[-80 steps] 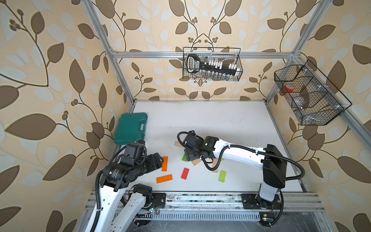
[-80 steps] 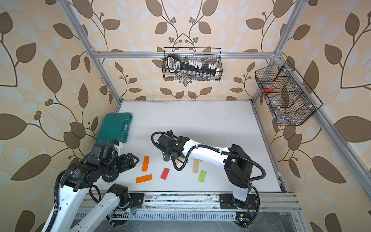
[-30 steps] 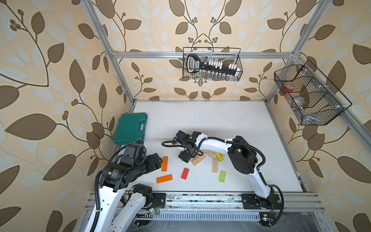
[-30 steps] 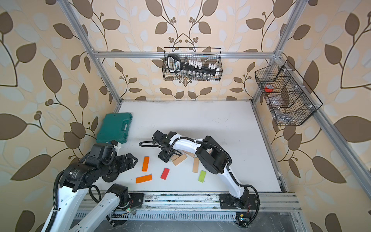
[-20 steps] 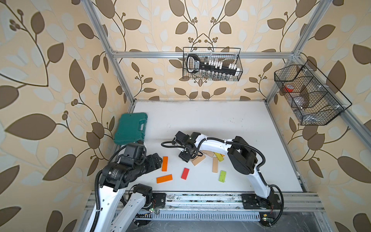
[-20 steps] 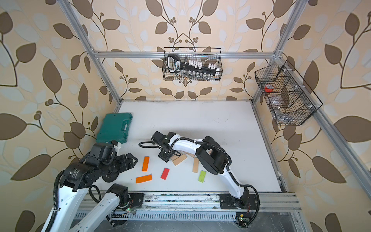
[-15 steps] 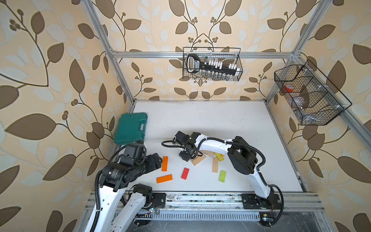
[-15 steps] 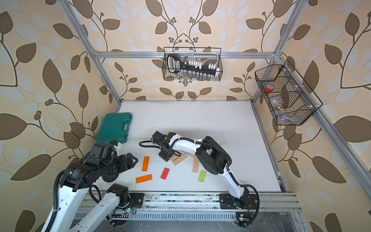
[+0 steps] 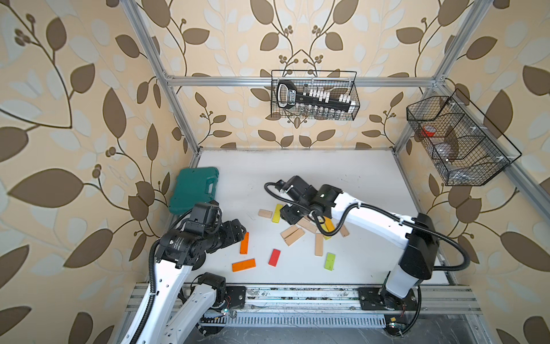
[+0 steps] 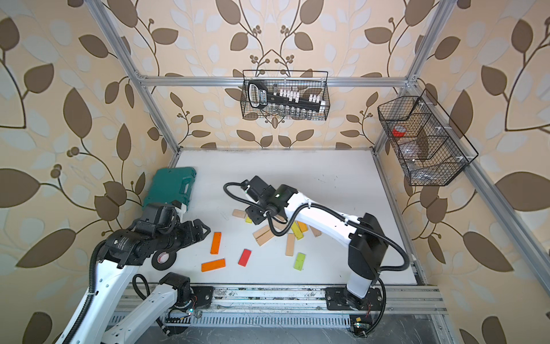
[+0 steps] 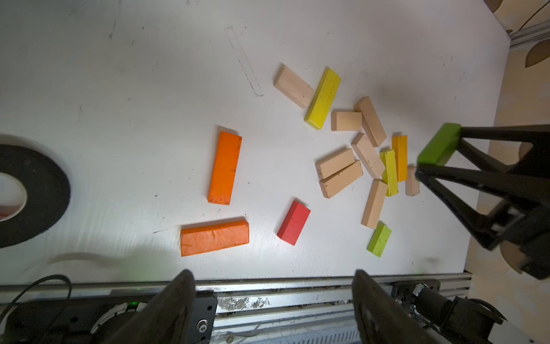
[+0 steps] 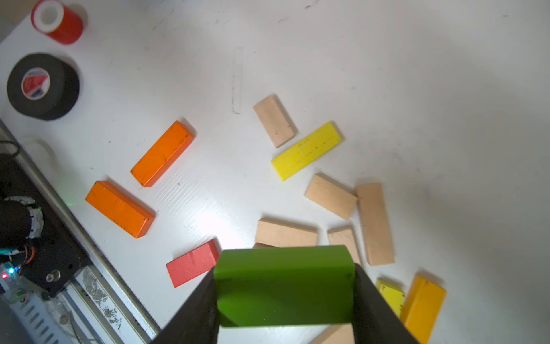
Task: Assemble a giraffe with building blocks
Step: Pick up the building block from the center of the board, then place the building block at the center of the board.
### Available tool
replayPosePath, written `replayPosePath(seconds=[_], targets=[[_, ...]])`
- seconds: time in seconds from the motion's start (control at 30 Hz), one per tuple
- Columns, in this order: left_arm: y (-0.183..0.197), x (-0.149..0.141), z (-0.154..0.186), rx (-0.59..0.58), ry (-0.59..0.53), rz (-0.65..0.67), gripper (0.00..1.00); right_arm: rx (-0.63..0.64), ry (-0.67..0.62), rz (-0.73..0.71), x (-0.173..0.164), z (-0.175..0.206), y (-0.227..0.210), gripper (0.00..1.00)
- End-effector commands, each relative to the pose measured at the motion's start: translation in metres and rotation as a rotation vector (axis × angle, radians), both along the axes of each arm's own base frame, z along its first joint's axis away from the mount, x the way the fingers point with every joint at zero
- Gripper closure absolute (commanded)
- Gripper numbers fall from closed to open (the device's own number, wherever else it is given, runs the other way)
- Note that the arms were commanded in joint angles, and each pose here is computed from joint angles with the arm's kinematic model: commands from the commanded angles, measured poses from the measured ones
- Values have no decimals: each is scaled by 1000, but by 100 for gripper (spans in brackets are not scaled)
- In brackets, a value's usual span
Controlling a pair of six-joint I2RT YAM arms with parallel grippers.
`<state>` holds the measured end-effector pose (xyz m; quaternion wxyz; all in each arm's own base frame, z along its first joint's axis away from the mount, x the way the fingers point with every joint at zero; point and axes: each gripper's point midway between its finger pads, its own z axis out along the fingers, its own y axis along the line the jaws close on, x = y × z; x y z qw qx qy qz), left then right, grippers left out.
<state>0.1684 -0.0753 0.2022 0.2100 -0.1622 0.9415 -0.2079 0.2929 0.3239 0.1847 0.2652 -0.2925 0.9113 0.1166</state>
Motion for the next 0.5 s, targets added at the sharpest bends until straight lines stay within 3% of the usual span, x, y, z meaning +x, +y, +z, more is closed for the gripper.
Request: replayPosePath(seconds=[0.0, 0.23, 0.47], targets=[[-24, 25, 17, -78, -77, -72, 18, -15, 40, -195, 24, -9, -56, 48], [-77, 61, 21, -84, -129, -226, 17, 66, 33, -481, 82, 4, -144, 49], [-123, 87, 8, -103, -127, -313, 17, 51, 59, -618, 134, -17, -185, 49]])
